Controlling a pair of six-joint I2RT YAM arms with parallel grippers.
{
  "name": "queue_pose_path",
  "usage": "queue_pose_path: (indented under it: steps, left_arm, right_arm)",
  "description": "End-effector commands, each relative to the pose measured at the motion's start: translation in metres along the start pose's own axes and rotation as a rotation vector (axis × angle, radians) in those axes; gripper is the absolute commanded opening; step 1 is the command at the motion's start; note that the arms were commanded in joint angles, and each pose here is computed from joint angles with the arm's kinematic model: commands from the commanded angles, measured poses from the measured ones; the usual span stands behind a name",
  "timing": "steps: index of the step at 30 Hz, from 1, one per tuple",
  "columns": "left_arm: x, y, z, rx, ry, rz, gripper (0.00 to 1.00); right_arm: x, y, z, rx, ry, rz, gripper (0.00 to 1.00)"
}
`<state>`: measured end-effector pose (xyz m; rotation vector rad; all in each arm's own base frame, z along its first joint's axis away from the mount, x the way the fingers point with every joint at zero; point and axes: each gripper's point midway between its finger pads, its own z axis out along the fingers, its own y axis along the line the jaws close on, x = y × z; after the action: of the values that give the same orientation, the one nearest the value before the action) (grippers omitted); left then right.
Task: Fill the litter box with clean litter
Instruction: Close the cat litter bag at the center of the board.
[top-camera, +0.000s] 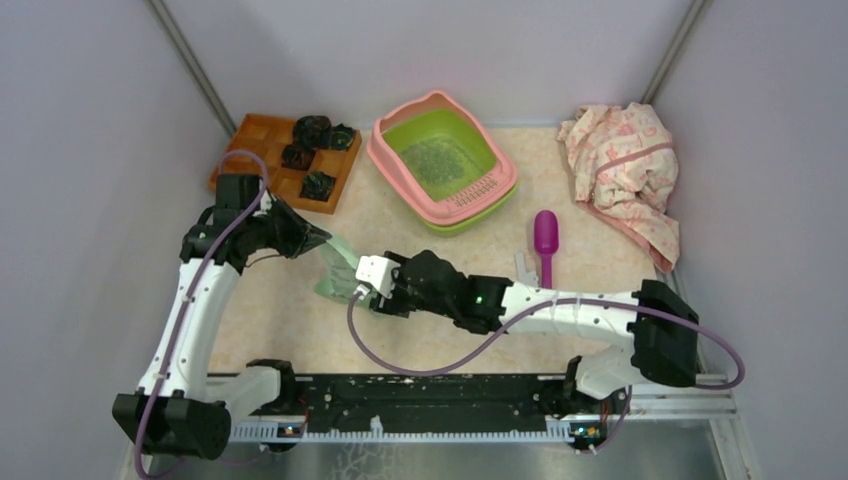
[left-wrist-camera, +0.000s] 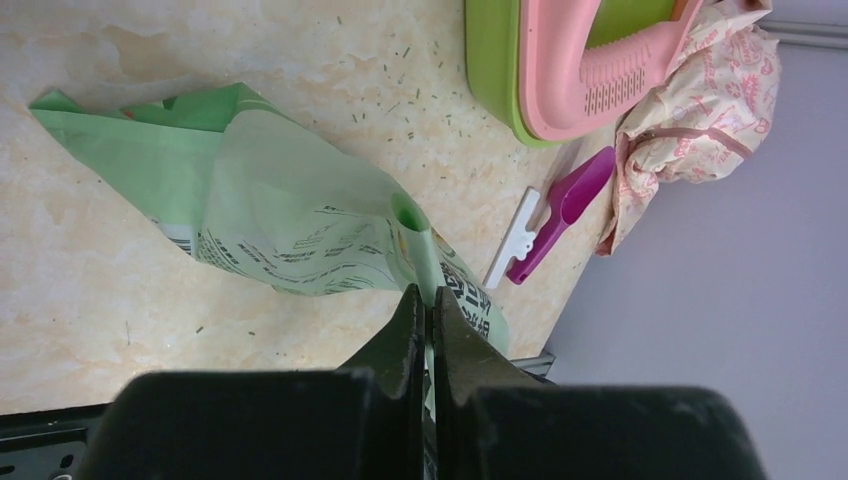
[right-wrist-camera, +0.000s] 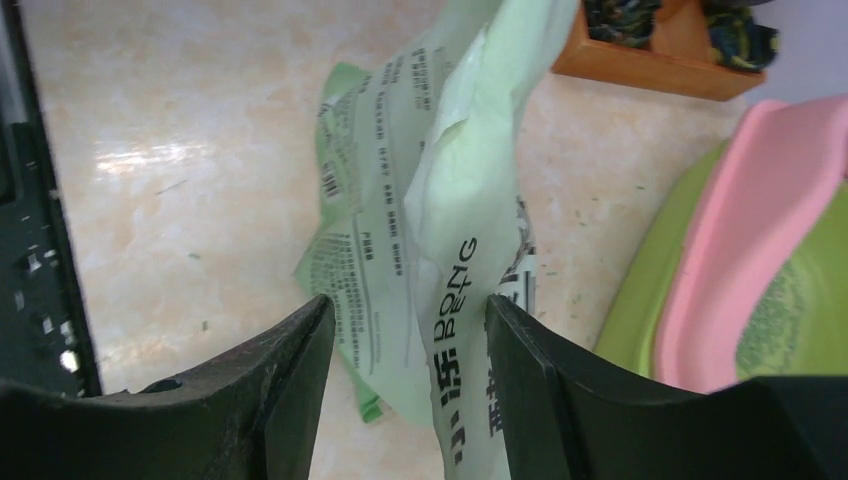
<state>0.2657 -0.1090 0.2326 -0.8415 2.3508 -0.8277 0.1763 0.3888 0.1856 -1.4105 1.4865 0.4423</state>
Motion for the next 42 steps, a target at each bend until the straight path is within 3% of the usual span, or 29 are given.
queue_pose_path:
  steps: [1,11,16,19,22,28,30,32,37,42]
  left_arm:
    - [-0.012,-0.017,-0.012,0.044,-0.056,0.040,0.00]
    - [-0.006,-0.017,-0.017,0.062,-0.039,0.050,0.00]
    - [-0.004,-0.018,-0.020,0.068,-0.039,0.058,0.00]
    - [-0.003,-0.019,-0.020,0.075,-0.030,0.062,0.00]
    - [-0.003,-0.018,-0.021,0.068,-0.034,0.068,0.00]
    - [0.001,-0.013,-0.021,0.065,-0.030,0.071,0.01]
    - [0.002,-0.012,-0.020,0.068,-0.023,0.068,0.13]
    - [0.002,-0.013,-0.021,0.074,-0.024,0.071,0.36]
    - [-0.003,-0.028,-0.034,0.113,-0.050,0.113,0.79]
    - [0.005,-0.058,-0.044,0.261,0.019,0.196,0.97]
  right_arm:
    - [-0.018,-0.039,0.006,0.251,-0.037,-0.030,0.58]
    - [-0.026,-0.047,0.043,0.293,-0.091,-0.015,0.56]
    - [-0.038,-0.059,0.046,0.361,-0.160,0.014,0.51]
    - [-0.039,-0.069,0.042,0.431,-0.180,0.016,0.34]
    - [-0.036,-0.090,0.028,0.566,-0.178,-0.001,0.00]
    - [-0.033,-0.101,0.010,0.715,-0.127,-0.266,0.00]
    - [-0.029,-0.095,0.009,0.722,-0.121,-0.339,0.00]
    - [-0.021,-0.088,0.009,0.733,-0.102,-0.399,0.00]
    - [-0.012,-0.060,0.009,0.796,-0.077,-0.584,0.00]
    - [-0.014,-0.050,0.004,0.972,-0.077,-0.710,0.00]
